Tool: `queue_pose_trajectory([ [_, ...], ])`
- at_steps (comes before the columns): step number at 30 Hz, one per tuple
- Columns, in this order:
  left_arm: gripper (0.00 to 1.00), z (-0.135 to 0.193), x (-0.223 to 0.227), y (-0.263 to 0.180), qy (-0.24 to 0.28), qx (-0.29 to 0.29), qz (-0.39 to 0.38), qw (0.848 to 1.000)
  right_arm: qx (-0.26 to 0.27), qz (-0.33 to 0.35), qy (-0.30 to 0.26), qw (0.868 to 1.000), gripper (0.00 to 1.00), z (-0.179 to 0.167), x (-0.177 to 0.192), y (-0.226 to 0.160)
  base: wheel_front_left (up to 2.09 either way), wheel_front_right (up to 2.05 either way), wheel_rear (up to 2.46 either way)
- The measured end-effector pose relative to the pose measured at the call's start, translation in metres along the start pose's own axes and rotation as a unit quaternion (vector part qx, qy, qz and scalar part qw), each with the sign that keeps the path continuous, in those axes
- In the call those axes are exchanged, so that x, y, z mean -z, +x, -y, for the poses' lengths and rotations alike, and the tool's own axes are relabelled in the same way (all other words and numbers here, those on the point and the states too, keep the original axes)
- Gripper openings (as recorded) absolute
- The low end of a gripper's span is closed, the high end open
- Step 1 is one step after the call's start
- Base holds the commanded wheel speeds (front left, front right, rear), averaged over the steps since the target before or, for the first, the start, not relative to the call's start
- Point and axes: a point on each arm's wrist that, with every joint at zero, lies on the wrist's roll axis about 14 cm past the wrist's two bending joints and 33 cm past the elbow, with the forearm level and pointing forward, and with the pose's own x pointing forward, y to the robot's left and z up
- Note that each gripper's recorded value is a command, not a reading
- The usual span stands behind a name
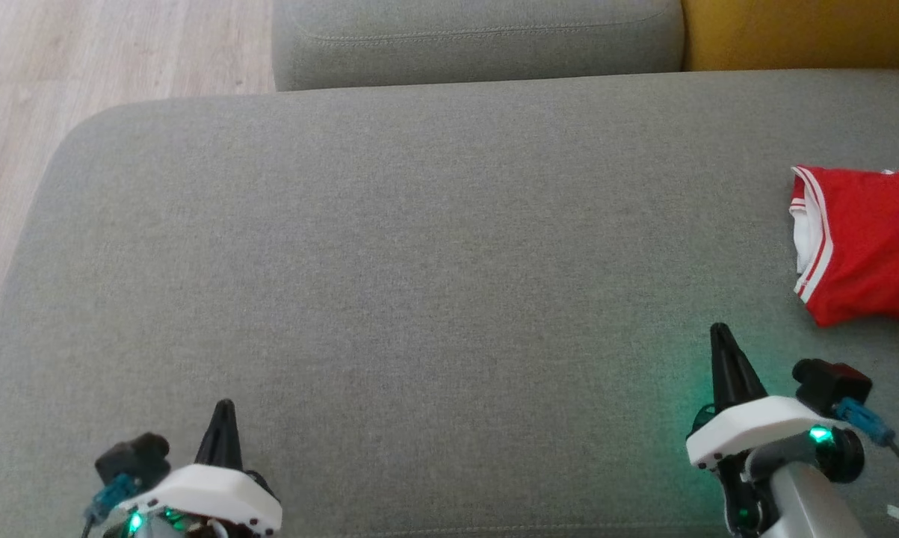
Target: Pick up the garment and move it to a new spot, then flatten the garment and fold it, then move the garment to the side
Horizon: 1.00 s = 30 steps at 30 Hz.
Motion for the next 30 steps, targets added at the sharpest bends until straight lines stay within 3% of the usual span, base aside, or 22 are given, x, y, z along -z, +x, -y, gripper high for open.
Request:
queue_pose_trajectory([
  [15, 0.0, -0.002, -0.005, 0.001, -0.087, -0.006, -0.004, 0.996, 0.012, 0.016, 0.089, 0.996, 0.0, 0.004, -0.013, 0.001, 0.0, 0.0, 0.0],
  [30, 0.0, -0.003, -0.014, 0.004, -0.176, -0.002, -0.004, 0.984, 0.022, 0.028, 0.18, 0.983, 0.0, 0.009, -0.021, -0.002, 0.0, 0.0, 0.0],
])
